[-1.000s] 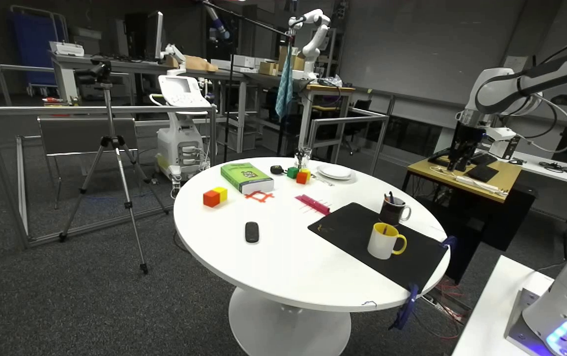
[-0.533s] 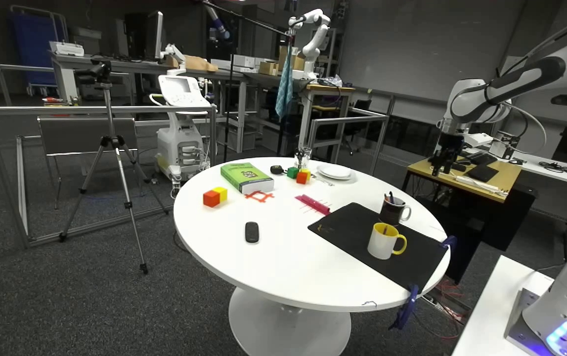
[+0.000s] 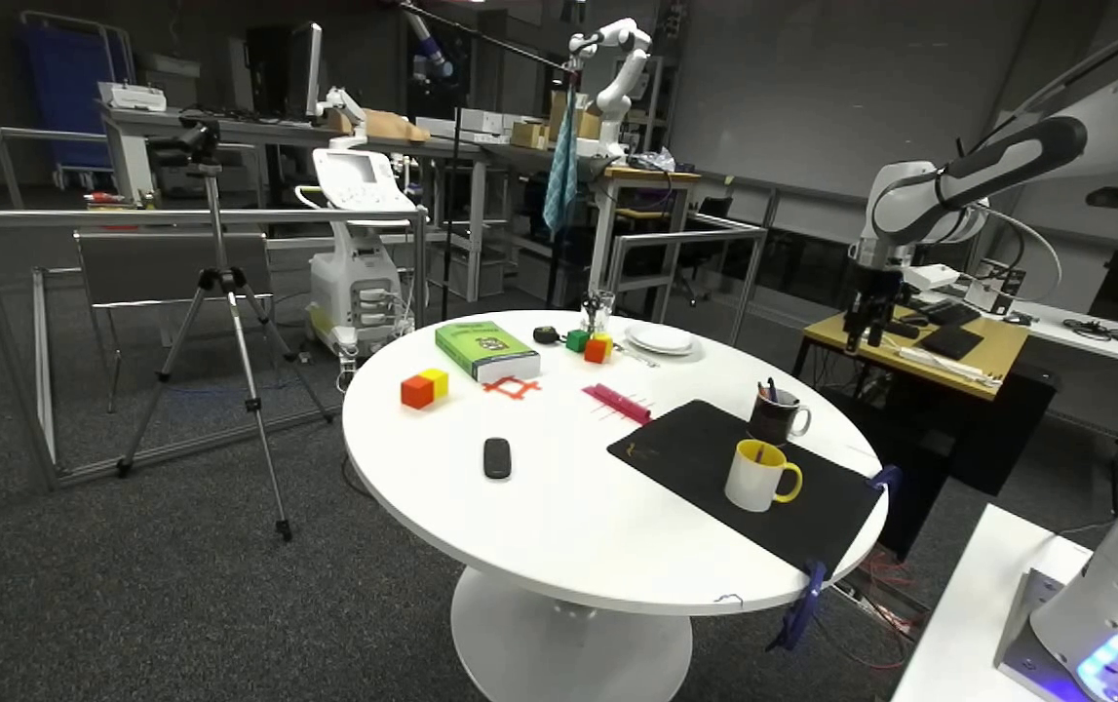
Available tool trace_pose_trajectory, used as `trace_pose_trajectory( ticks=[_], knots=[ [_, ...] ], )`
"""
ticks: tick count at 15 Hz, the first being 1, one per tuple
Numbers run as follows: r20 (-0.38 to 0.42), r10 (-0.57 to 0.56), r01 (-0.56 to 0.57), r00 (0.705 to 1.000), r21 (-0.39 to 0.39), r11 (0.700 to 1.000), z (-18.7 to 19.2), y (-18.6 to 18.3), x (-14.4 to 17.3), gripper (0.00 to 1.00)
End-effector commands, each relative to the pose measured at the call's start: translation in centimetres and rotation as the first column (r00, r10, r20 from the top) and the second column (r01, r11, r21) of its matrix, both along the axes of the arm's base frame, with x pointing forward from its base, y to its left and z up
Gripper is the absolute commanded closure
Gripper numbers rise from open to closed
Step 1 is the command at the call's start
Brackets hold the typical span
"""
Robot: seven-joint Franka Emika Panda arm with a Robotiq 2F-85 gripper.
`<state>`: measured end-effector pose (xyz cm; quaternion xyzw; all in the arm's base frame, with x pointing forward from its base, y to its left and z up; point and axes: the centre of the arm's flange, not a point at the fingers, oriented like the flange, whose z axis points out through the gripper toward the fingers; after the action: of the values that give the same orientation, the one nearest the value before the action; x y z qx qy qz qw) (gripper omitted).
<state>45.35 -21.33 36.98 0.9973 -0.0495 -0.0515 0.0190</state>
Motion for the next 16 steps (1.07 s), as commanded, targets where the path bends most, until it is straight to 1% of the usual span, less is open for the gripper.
trace_pose_trajectory(
  ticks=[1, 4, 7, 11, 14, 16],
  knots=[
    [0.02, -0.041, 0.042, 0.999, -0.022, 0.999, -0.4, 0.3, 0.5, 0.0],
    [0.035, -0.064, 0.066, 0.997, -0.041, 0.997, -1.1, 0.9, 1.2, 0.0],
    [0.049, -0.072, 0.074, 0.996, -0.042, 0.996, -1.7, 1.5, 2.0, 0.0],
    [0.038, -0.074, 0.077, 0.997, -0.066, 0.995, -2.9, 2.3, 2.8, 0.0],
    [0.037, -0.046, 0.05, 0.998, -0.113, 0.992, -4.0, 2.7, 3.2, 0.0],
    [0.023, -0.026, 0.029, 0.999, -0.144, 0.989, -4.9, 2.8, 3.6, 0.0]
  ],
)
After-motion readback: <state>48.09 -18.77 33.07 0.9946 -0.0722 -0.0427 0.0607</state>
